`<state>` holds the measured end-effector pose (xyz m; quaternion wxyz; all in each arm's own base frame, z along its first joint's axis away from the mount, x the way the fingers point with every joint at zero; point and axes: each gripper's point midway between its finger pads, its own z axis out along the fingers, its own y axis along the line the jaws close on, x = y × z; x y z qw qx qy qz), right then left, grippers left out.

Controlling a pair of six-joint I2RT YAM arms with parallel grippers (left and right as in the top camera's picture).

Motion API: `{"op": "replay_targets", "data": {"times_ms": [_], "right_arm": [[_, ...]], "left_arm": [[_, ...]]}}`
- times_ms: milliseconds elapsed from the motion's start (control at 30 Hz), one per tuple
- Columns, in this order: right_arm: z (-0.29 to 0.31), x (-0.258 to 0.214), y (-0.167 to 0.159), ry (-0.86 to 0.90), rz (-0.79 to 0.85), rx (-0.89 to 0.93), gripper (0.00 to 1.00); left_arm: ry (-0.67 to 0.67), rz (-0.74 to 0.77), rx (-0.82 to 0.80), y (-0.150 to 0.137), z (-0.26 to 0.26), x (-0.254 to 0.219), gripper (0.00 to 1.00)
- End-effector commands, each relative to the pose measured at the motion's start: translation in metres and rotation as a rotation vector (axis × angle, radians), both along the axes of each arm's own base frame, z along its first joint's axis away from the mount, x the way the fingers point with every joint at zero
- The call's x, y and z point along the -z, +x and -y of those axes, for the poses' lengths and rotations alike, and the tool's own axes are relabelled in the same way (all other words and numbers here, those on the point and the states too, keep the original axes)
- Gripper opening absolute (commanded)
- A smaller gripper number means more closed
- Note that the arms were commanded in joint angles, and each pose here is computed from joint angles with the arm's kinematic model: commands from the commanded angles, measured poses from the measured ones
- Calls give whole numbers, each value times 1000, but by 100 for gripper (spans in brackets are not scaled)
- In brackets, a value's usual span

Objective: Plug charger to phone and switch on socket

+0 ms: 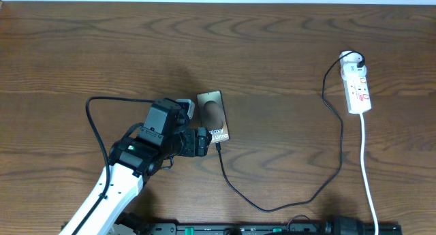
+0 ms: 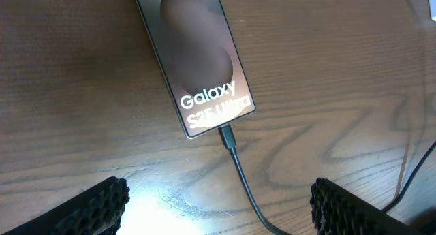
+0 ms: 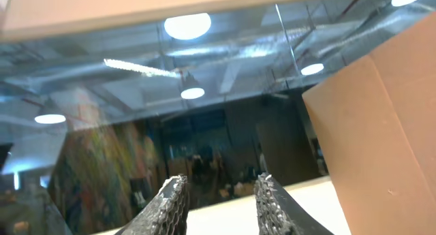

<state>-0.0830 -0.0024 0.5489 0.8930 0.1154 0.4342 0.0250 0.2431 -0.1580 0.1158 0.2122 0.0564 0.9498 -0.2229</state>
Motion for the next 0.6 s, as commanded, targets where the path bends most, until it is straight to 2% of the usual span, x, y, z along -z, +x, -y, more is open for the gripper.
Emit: {"op": "replay_targets", "data": {"times_ms": [0, 267, 367, 567], "right_arm": [[-2, 5, -19, -14, 42, -19, 32], [1, 12, -50, -21, 116, -63, 38], [4, 10, -65, -22, 152, -93, 45], [6, 11, -74, -22, 168, -109, 48]], "left_arm": [[2, 16, -4, 1, -1, -4, 88], [2, 16, -5, 1, -1, -4, 88], [2, 16, -5, 1, -1, -4, 88], [2, 16, -5, 1, -1, -4, 88]]}}
